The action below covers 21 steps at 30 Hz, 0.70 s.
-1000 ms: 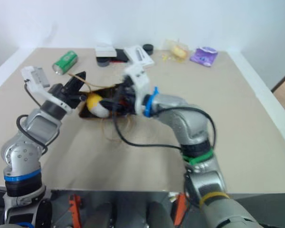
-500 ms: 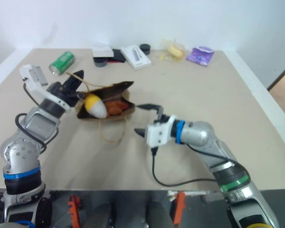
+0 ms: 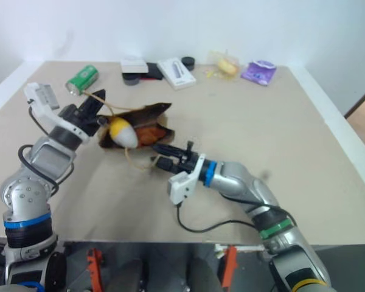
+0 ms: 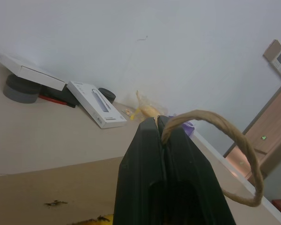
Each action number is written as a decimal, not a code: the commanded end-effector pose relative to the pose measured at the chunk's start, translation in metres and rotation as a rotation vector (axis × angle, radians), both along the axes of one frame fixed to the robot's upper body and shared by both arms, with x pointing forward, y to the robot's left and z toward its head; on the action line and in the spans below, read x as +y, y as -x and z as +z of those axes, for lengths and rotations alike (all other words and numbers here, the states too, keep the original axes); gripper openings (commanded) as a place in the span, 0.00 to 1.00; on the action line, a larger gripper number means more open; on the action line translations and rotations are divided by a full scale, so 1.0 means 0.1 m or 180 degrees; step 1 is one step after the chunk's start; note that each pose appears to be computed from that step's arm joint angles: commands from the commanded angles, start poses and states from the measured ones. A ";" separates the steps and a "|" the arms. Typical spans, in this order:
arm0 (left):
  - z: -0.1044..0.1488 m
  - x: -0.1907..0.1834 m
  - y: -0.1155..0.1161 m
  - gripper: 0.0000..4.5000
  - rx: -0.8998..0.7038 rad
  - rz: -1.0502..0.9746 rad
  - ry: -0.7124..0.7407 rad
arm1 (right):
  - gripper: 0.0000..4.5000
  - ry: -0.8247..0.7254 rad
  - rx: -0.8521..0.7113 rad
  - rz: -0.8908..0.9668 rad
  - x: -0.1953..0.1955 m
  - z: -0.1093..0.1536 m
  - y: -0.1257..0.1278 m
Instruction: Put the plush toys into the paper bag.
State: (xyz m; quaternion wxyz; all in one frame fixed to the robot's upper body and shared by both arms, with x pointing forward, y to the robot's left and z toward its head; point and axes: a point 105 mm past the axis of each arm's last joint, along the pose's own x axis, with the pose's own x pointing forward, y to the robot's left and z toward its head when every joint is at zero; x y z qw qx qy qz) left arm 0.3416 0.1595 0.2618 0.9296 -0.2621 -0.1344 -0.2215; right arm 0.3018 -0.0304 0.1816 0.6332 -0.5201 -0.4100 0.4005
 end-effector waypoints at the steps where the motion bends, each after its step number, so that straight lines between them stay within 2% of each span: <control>1: 0.14 0.06 0.04 0.00 -0.0139 0.0036 0.0031 | 0.03 -0.0443 -0.0190 -0.0078 -0.11 0.44 -0.05; 5: 0.25 0.11 0.01 0.00 -0.0129 0.0091 0.0221 | 0.01 -0.0714 -0.0233 -0.0135 -0.20 0.81 -0.10; 10: 0.35 0.09 0.03 0.00 -0.0137 0.0030 0.0298 | 0.01 -0.0941 -0.0194 -0.0098 -0.23 1.10 -0.07; 13: 0.33 0.06 0.04 0.00 -0.0092 -0.0017 0.0313 | 0.01 -0.0978 -0.0059 -0.0082 -0.23 1.11 -0.07; 19: 0.18 0.06 0.04 0.00 0.0105 -0.0052 0.0313 | 0.01 -0.0896 0.0296 -0.0131 -0.20 0.97 -0.12; 21: 0.11 0.07 0.03 0.12 0.0195 -0.0053 0.0308 | 0.00 -0.0925 0.0463 -0.0147 -0.21 0.95 -0.14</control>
